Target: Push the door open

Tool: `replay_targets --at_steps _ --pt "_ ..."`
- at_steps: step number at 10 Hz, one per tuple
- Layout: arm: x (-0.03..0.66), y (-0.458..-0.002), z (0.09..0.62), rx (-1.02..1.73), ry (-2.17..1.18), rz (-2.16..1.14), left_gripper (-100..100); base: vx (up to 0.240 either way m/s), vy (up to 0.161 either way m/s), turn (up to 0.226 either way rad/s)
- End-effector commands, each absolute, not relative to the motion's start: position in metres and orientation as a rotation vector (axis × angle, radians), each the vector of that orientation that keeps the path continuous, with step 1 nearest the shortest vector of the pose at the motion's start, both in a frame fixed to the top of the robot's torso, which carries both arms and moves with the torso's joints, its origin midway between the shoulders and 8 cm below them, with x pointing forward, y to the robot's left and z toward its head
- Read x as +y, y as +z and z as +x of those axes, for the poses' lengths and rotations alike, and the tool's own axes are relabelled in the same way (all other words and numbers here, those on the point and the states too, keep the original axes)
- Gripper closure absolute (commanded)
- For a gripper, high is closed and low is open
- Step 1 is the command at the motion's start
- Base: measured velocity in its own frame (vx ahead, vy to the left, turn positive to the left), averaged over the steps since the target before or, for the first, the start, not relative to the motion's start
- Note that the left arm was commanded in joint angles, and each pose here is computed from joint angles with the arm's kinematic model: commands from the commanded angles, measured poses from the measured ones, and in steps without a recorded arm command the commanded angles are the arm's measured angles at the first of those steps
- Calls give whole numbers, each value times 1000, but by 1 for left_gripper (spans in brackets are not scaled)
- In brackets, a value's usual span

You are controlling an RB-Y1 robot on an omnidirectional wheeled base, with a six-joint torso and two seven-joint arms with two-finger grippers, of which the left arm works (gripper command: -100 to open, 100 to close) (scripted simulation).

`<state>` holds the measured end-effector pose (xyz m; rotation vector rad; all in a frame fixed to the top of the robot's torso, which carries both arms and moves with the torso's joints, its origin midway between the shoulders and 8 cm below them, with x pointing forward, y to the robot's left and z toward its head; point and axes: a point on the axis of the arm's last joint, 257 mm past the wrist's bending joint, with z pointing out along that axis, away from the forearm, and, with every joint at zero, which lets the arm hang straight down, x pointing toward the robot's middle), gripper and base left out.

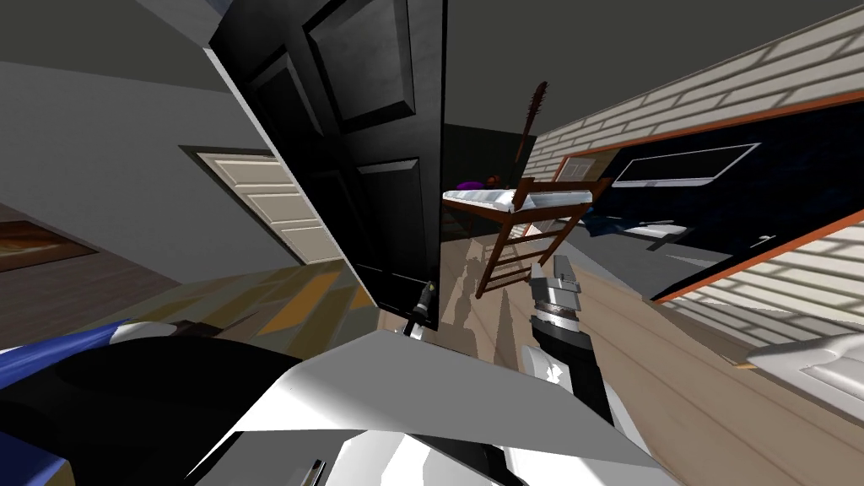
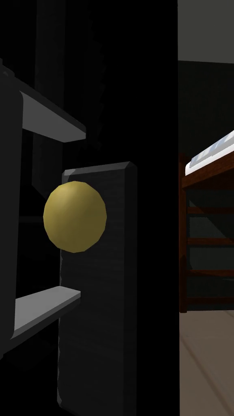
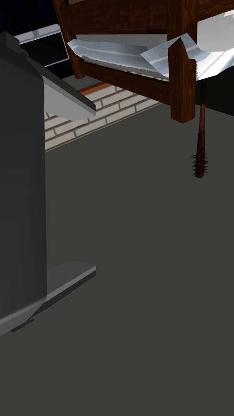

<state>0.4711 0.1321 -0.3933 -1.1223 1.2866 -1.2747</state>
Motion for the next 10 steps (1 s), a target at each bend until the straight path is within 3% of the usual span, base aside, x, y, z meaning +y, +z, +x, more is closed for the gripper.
replay_targets --at_steps 1,6,10 --pt "133 -394 472 1290 -1273 -1122 100 -17 0 -14" --pt "133 -394 472 1290 -1273 -1122 100 -15 3 -2" --pt "175 -395 480 1258 -1201 -1143 100 154 -99 66"
